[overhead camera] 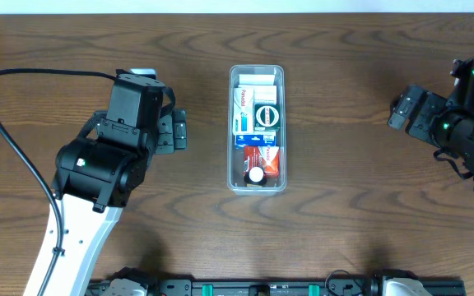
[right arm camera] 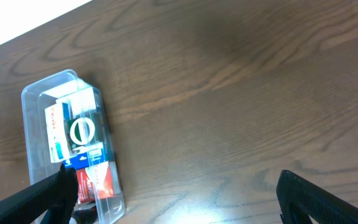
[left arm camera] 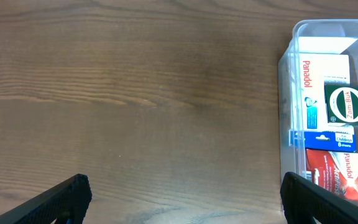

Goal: Pack container

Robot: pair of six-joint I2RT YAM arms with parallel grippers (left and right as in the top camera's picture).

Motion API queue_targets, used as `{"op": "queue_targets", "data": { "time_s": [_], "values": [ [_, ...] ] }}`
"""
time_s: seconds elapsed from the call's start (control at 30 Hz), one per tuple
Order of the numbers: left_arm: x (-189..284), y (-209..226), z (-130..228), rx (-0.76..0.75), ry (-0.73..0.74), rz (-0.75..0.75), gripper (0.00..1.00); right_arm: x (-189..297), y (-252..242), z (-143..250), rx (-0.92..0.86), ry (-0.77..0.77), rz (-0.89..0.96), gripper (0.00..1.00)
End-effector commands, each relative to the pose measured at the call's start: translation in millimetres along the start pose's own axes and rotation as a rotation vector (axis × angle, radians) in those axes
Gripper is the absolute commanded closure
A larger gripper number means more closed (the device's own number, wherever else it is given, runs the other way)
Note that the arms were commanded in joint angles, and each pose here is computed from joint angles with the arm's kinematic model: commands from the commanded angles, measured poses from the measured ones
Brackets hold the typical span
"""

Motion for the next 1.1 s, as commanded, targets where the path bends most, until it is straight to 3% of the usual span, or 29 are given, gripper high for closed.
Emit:
{"op": "queue_targets", "data": {
  "time_s": [0.0, 0.2, 0.33, 0.47, 0.7, 1.07],
  "values": [
    [3, 3, -3, -0.010, -0.010, -0.009, 0.02, 3, -4, -4, 0.003, -0.017, 0.012, 0.01],
    [9, 14, 0, -0.031, -0.025, -0.060, 0.02, 3, -4, -4, 0.003, -0.017, 0.012, 0.01],
    [21, 25, -18, -0.045, -0.174, -0.056, 0.02, 3, -4, -4, 0.003, -0.017, 0.012, 0.01],
    [30, 27, -24, -0.098, -0.318, 0.045, 0.02, 3, -4, -4, 0.003, -0.017, 0.012, 0.01],
    [14, 52, 25, -0.019, -0.382, 0.034, 0.02, 3, -4, -4, 0.003, -0.017, 0.012, 0.01],
    [-19, 51, 101, 0.008, -0.420, 0.021, 0.02, 3, -4, -4, 0.003, -0.017, 0.012, 0.01]
  ]
}}
Point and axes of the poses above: each gripper's point midway between its finger pads, its own x axis back along the fingers, its own y axis along the line the jaws close on, z = x × y, the point moved 1 cm from there along x, back along the fingers, and after that the axes turned 2 degrees about -x, right-handed, at the moved point
